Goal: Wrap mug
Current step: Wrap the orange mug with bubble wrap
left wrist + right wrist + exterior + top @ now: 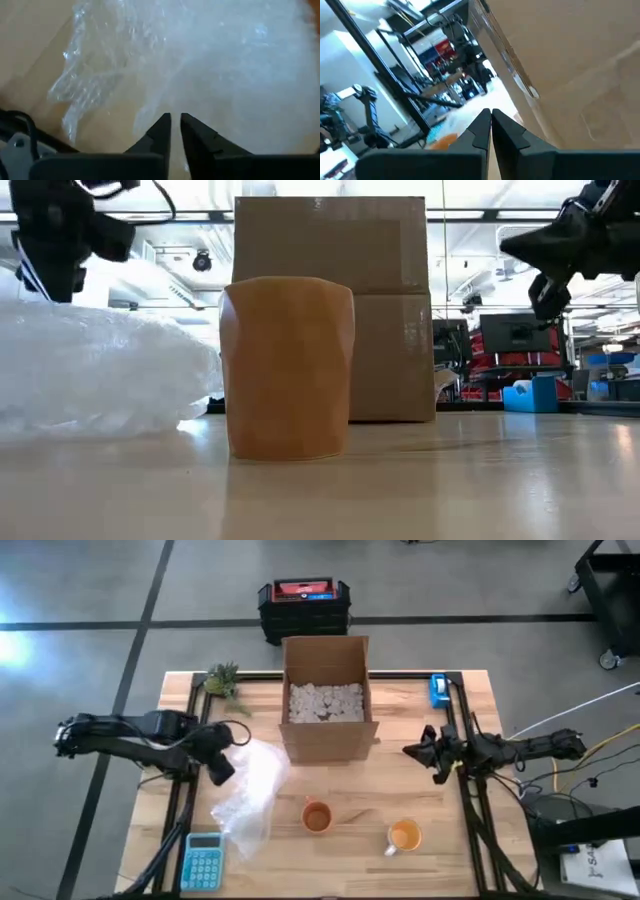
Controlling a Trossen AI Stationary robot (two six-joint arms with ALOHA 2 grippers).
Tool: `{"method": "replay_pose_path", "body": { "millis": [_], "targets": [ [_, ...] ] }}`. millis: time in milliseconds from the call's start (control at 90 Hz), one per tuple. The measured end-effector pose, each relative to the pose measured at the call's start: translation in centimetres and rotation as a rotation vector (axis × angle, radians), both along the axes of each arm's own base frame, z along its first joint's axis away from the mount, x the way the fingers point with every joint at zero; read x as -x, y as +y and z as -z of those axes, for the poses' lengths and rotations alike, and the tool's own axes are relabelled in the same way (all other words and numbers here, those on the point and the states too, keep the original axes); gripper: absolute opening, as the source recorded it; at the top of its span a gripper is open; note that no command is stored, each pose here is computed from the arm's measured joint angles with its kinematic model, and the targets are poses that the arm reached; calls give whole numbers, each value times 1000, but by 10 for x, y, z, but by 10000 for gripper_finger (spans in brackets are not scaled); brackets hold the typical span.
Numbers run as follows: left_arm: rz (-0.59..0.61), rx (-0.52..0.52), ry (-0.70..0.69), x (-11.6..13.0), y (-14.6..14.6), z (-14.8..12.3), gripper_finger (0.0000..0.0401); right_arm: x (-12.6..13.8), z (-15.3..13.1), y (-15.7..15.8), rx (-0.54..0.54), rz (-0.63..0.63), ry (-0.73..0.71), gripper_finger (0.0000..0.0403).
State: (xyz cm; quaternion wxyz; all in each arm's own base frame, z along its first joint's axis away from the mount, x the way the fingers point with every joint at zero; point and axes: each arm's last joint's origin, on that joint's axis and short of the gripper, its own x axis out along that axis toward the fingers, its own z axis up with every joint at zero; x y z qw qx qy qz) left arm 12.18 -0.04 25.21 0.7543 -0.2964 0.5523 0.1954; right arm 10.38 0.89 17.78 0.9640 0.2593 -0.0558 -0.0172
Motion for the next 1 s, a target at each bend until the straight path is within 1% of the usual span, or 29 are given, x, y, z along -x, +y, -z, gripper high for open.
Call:
{"method": "replay_pose_path", "body": {
  "millis": [67, 178, 233, 300, 411, 522, 589, 656, 733, 822, 856, 1000],
  "targets": [
    [-8, -13, 11, -3, 0, 9, 85, 0, 1, 0, 4, 0, 13, 0],
    [-13, -16, 67, -3, 1, 25, 137, 0, 3, 1, 9, -22, 30, 0],
    [-16, -23, 46, -5, 1, 30, 160, 0, 3, 1, 18, -24, 33, 0],
    [-16, -27, -10, -11, 1, 36, 184, 0, 3, 1, 47, -22, 36, 0],
    [-3, -50, -70, -17, 2, 45, 211, 0, 4, 1, 106, -17, 42, 0],
    [7, -87, -73, -19, 3, 54, 218, 0, 4, 1, 131, -15, 46, 0],
    [17, -92, -128, -24, 3, 55, 207, 0, 4, 1, 132, -15, 48, 0],
    [22, -91, -182, -29, 2, 53, 179, 0, 4, 1, 133, -16, 52, 0],
    [30, -92, -215, -32, 2, 49, 123, 0, 4, 1, 133, -16, 52, 0],
    [48, -93, -277, -37, 2, 39, 36, 0, 4, 1, 135, -16, 52, 0],
    [60, -81, -292, -38, 1, 34, 19, 0, 4, 1, 140, -16, 52, 0],
    [125, 8, -392, -45, -3, 4, 8, 0, 3, 1, 168, -16, 43, 0]
  ]
}}
